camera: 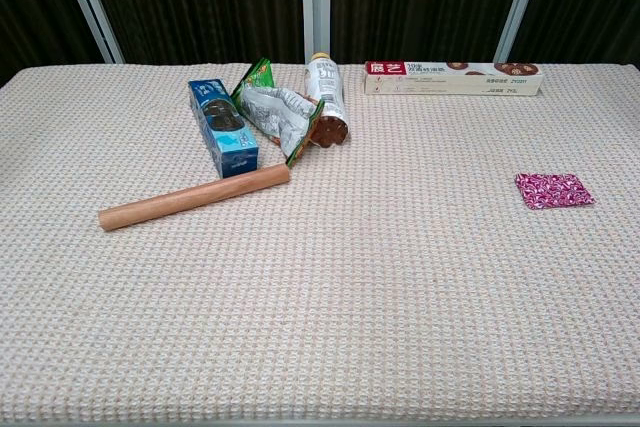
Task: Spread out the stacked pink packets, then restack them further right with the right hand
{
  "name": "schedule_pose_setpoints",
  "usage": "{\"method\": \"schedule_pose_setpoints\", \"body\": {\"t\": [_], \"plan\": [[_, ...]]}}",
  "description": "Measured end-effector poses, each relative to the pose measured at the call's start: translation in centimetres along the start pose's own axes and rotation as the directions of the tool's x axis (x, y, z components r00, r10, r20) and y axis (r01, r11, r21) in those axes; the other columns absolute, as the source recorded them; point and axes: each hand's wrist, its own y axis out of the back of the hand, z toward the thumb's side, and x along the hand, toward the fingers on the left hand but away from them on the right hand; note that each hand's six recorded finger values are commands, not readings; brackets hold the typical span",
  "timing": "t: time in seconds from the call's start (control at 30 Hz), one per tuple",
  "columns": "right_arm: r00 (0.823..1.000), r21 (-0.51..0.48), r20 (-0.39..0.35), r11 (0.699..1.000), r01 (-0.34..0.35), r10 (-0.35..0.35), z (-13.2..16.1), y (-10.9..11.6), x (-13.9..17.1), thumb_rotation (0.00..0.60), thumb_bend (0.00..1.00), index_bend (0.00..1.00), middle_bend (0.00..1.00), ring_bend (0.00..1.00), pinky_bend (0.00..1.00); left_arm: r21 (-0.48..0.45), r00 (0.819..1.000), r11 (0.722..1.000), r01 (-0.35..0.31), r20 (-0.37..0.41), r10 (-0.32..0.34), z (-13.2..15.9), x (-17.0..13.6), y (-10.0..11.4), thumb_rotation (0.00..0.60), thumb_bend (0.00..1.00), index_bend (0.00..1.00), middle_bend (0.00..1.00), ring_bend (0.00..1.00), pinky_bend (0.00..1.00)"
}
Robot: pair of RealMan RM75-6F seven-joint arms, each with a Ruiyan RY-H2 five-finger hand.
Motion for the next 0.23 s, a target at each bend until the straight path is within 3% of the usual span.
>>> {"method": "schedule_pose_setpoints", "body": {"t": [0.23], "plan": [[0.998,0.012,0.011,0.998,-0.055,0.055,-0.7,-1.0,2.0,0.045,0.00,0.03,0.03,0.00,0.00,0.001,1.000,1.000,0.002,0.007,-0.002,0.2,0.1,0.0,0.600,0.02,0.24,0.18,0.17,0.29]]}}
